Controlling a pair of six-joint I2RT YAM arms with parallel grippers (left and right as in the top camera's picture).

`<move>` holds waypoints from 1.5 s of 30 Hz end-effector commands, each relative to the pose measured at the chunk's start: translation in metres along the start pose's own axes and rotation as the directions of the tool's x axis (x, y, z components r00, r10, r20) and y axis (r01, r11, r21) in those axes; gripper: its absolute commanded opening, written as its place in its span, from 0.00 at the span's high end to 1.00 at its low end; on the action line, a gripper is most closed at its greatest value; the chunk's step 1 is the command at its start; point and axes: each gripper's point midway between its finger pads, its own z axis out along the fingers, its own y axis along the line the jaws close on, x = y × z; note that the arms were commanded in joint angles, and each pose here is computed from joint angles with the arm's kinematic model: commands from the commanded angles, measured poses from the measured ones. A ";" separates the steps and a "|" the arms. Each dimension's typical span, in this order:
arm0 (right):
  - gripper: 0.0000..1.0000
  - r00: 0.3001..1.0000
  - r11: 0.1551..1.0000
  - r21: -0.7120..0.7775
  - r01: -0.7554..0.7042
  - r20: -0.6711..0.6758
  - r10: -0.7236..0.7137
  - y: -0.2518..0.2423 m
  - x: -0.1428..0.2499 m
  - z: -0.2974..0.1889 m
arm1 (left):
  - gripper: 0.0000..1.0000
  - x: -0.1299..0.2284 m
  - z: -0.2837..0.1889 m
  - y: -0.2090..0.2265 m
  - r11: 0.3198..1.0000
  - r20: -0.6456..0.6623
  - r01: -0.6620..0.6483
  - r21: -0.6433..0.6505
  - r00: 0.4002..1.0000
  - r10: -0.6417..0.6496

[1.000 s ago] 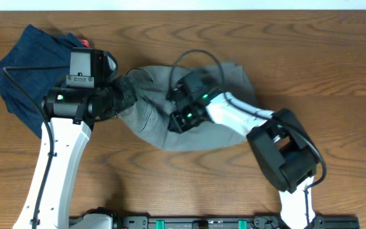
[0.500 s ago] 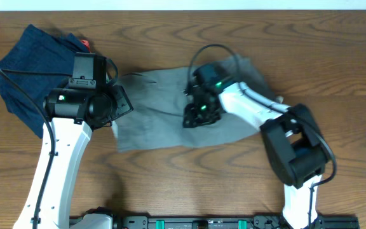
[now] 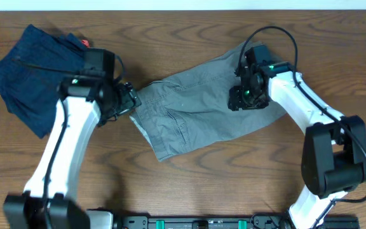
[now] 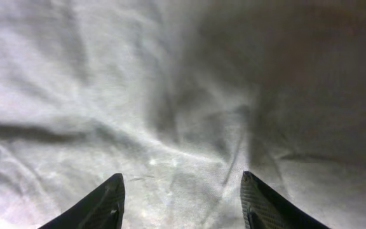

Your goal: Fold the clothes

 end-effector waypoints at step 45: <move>0.65 0.963 0.931 -0.314 0.188 -0.127 -0.237 0.121 0.045 0.072 | 0.94 0.022 -0.021 -0.024 0.984 -0.206 -0.079 0.161 0.972 0.112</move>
